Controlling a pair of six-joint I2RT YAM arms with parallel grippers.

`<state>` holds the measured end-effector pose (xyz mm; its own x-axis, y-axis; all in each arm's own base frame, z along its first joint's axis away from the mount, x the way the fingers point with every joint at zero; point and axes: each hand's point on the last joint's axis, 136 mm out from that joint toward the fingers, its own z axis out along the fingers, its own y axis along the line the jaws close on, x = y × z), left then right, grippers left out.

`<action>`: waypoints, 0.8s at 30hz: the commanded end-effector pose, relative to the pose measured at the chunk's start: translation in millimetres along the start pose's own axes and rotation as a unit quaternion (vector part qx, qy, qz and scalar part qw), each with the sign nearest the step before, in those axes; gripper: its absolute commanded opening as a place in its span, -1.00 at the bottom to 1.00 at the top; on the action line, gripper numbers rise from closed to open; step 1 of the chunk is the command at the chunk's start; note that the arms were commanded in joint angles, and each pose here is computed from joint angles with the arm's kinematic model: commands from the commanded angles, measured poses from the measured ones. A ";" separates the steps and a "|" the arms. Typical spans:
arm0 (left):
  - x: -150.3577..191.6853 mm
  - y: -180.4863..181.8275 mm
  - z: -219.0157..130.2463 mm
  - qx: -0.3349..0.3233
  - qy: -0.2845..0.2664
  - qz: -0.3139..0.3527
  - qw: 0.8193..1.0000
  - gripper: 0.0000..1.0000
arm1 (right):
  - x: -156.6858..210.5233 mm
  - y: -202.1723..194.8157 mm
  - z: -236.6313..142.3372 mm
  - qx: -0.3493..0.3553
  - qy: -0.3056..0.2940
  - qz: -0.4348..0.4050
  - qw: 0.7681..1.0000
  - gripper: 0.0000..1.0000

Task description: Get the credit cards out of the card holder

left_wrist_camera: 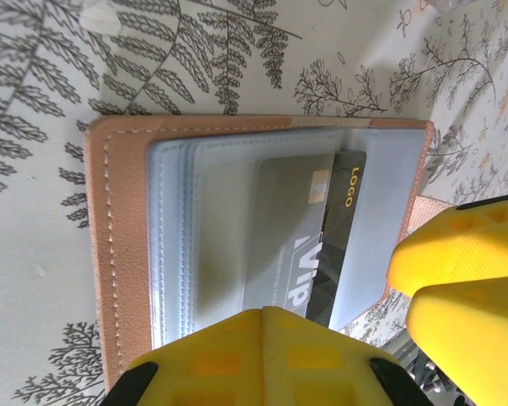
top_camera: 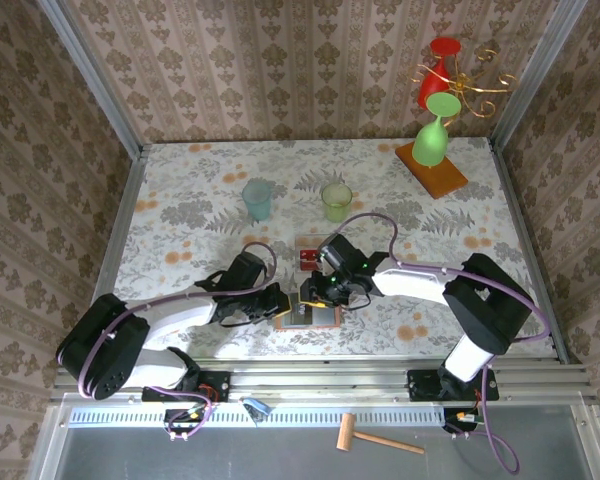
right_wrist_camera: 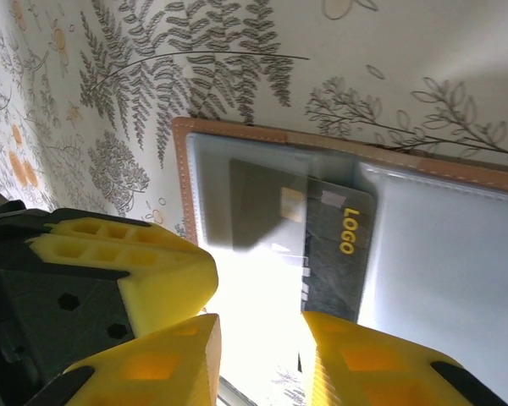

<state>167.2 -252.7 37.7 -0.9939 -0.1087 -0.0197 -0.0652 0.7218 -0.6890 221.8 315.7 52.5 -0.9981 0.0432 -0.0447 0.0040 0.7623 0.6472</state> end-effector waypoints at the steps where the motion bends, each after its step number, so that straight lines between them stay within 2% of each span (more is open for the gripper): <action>1: -0.4 -5.8 3.4 0.003 0.006 0.011 1.000 -0.87 | 1.2 -2.2 -2.5 -0.014 -0.003 0.014 1.000 -0.41; 8: 1.8 7.0 4.5 -0.027 0.008 0.013 1.000 -0.90 | 4.8 -9.4 6.1 -0.028 0.008 0.030 0.999 -0.47; 24: 5.3 15.5 8.7 -0.039 0.018 0.007 0.999 -0.90 | 7.4 -24.8 10.8 -0.010 0.010 0.039 0.999 -0.49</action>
<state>165.7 -252.2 28.5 -0.9960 -0.0880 -0.0135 -0.0569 0.7463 -0.6632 215.4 309.0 34.5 -0.9971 0.0758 0.0065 0.0604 0.7356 0.6747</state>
